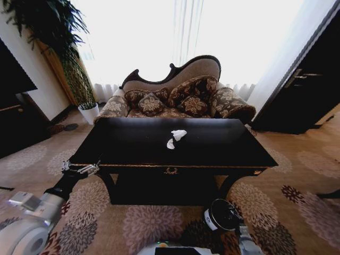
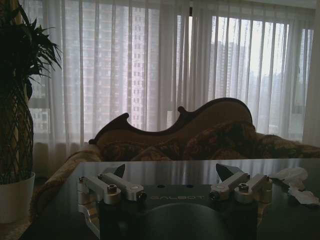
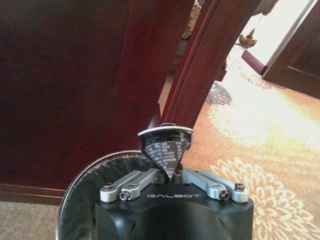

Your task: Move to the front of the table and place the trash on the table into the trash bin.

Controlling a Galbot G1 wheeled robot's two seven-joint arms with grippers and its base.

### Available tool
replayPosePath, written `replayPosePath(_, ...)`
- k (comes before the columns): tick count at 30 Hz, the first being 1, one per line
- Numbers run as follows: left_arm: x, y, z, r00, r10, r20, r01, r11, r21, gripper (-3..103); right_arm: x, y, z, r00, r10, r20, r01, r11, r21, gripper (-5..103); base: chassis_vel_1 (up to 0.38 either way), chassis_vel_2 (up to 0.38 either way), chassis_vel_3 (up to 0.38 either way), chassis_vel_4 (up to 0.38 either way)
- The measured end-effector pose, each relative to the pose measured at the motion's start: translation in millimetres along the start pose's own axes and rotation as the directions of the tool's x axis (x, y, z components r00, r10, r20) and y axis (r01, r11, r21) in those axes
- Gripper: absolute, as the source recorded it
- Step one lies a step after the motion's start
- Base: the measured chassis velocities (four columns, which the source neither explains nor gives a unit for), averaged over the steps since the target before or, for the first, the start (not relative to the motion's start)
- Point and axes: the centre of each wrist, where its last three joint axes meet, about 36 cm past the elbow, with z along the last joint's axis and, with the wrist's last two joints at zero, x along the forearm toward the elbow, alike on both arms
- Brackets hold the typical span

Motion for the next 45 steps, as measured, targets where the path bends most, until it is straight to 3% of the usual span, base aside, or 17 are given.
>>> replayPosePath(1,0.0,0.0,0.0,1.0,0.0,0.0,0.0,1.0,0.0,100,0.2,1.0,0.1,1.0,0.001,-0.002,-0.001,1.0,-0.003,8,0.0,0.0,0.0,0.0)
replayPosePath(3,0.0,0.0,0.0,1.0,0.0,0.0,0.0,1.0,0.0,100,0.5,2.5,0.3,1.0,0.001,-0.003,-0.001,1.0,-0.006,8,0.0,0.0,0.0,0.0)
replayPosePath(4,0.0,0.0,0.0,1.0,0.0,0.0,0.0,1.0,0.0,100,2.3,6.2,1.4,1.0,-0.003,-0.005,0.003,1.0,-0.009,19,0.0,0.0,0.0,0.0)
replayPosePath(7,0.0,0.0,0.0,1.0,0.0,0.0,0.0,1.0,0.0,100,4.9,9.9,3.8,1.0,-0.009,-0.009,0.009,1.0,-0.01,25,0.0,0.0,0.0,0.0)
replayPosePath(12,0.0,0.0,0.0,1.0,0.0,0.0,0.0,1.0,0.0,100,6.3,12.1,4.2,1.0,-0.01,-0.006,0.01,1.0,-0.012,51,0.0,0.0,0.0,0.0)
replayPosePath(14,0.0,0.0,0.0,1.0,0.0,0.0,0.0,1.0,0.0,100,6.6,12.0,4.3,1.0,-0.01,-0.006,0.01,1.0,-0.011,51,0.0,0.0,0.0,0.0)
replayPosePath(17,0.0,0.0,0.0,1.0,0.0,0.0,0.0,1.0,0.0,100,10.0,12.9,6.9,1.0,-0.012,-0.008,0.012,1.0,-0.012,68,0.0,0.0,0.0,0.0)
replayPosePath(20,0.0,0.0,0.0,1.0,0.0,0.0,0.0,1.0,0.0,100,13.0,15.1,9.2,1.0,-0.016,-0.01,0.016,1.0,-0.014,73,0.0,0.0,0.0,0.0)
replayPosePath(21,0.0,0.0,0.0,1.0,0.0,0.0,0.0,1.0,0.0,100,16.0,17.2,11.5,1.0,-0.018,-0.012,0.018,1.0,-0.017,84,0.0,0.0,0.0,0.0)
replayPosePath(25,0.0,0.0,0.0,1.0,0.0,0.0,0.0,1.0,0.0,100,20.6,19.8,13.9,1.0,-0.022,-0.005,0.022,1.0,-0.021,90,0.0,0.0,0.0,0.0)
replayPosePath(26,0.0,0.0,0.0,1.0,0.0,0.0,0.0,1.0,0.0,100,27.0,21.9,17.1,1.0,-0.028,0.003,0.028,0.999,-0.022,98,0.0,0.0,0.0,0.0)
replayPosePath(35,0.0,0.0,0.0,1.0,0.0,0.0,0.0,1.0,0.0,100,71.7,37.6,27.1,0.997,-0.078,0.026,0.08,0.994,-0.07,100,0.0,0.0,0.0,0.0)
replayPosePath(39,0.0,0.0,0.0,1.0,0.0,0.0,0.0,1.0,0.0,100,98.7,52.8,20.5,0.992,-0.113,0.053,0.119,0.982,-0.149,100,0.0,0.0,0.0,0.0)
replayPosePath(42,0.0,0.0,0.0,1.0,0.0,0.0,0.0,1.0,0.0,100,132.7,65.8,6.5,0.987,-0.133,0.093,0.153,0.951,-0.27,100,0.0,0.0,0.0,0.0)
replayPosePath(43,0.0,0.0,0.0,1.0,0.0,0.0,0.0,1.0,0.0,100,132.7,65.8,6.5,0.987,-0.133,0.093,0.153,0.951,-0.27,100,0.0,0.0,0.0,0.0)
replayPosePath(45,0.0,0.0,0.0,1.0,0.0,0.0,0.0,1.0,0.0,100,148.3,69.8,-6.7,0.983,-0.142,0.115,0.174,0.922,-0.346,100,0.0,0.0,0.0,0.0)
